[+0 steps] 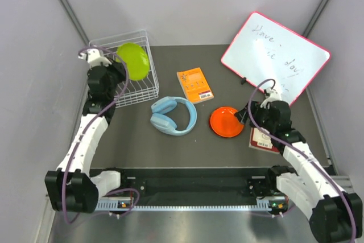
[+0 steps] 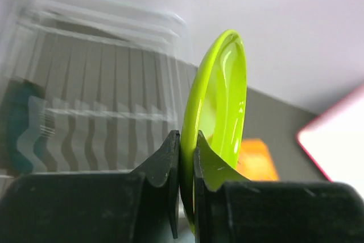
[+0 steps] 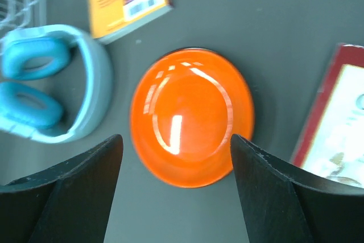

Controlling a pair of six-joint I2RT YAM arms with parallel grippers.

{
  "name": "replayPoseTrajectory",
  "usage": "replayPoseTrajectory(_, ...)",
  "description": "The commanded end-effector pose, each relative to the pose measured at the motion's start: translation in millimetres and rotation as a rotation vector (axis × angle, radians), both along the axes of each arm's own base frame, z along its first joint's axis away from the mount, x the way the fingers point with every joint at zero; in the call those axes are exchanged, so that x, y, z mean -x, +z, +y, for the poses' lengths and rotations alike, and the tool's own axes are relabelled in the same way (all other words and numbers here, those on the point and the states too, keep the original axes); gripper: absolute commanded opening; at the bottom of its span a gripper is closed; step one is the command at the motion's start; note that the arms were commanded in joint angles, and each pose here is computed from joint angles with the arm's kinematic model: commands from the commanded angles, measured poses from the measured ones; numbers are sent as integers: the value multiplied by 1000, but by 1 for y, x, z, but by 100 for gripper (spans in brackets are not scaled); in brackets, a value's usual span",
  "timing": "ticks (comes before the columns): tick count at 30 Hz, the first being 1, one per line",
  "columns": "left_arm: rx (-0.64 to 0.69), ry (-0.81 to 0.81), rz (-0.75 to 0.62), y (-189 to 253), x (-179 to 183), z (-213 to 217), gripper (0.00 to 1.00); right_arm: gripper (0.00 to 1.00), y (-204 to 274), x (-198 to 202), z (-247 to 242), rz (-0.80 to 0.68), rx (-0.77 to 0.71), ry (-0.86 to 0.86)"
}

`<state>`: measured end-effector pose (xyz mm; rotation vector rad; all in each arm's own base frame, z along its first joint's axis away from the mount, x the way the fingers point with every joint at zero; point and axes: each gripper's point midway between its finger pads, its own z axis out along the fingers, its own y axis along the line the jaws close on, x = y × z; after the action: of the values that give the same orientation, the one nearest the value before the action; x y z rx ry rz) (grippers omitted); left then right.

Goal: Unload the plates from the dish rack

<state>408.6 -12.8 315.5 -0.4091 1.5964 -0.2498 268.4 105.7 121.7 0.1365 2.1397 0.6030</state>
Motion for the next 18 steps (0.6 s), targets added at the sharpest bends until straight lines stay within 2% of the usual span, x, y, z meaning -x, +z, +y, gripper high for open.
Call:
replayPoseTrajectory(1,264,-453,60,-20,36,-107,0,76,38,4,33,-118,-174,77)
replayPoseTrajectory(2,300,-513,77,-30,47,-129,0,77,55,2,41,-186,-213,102)
replayPoseTrajectory(8,410,-729,132,-53,92,-206,0,77,65,12,82,-218,-357,171)
replayPoseTrajectory(14,494,-868,157,-64,122,-249,0,77,66,15,118,-193,-434,245)
replayPoseTrajectory(18,491,-906,180,-66,128,-264,0,77,74,15,135,-201,-457,284)
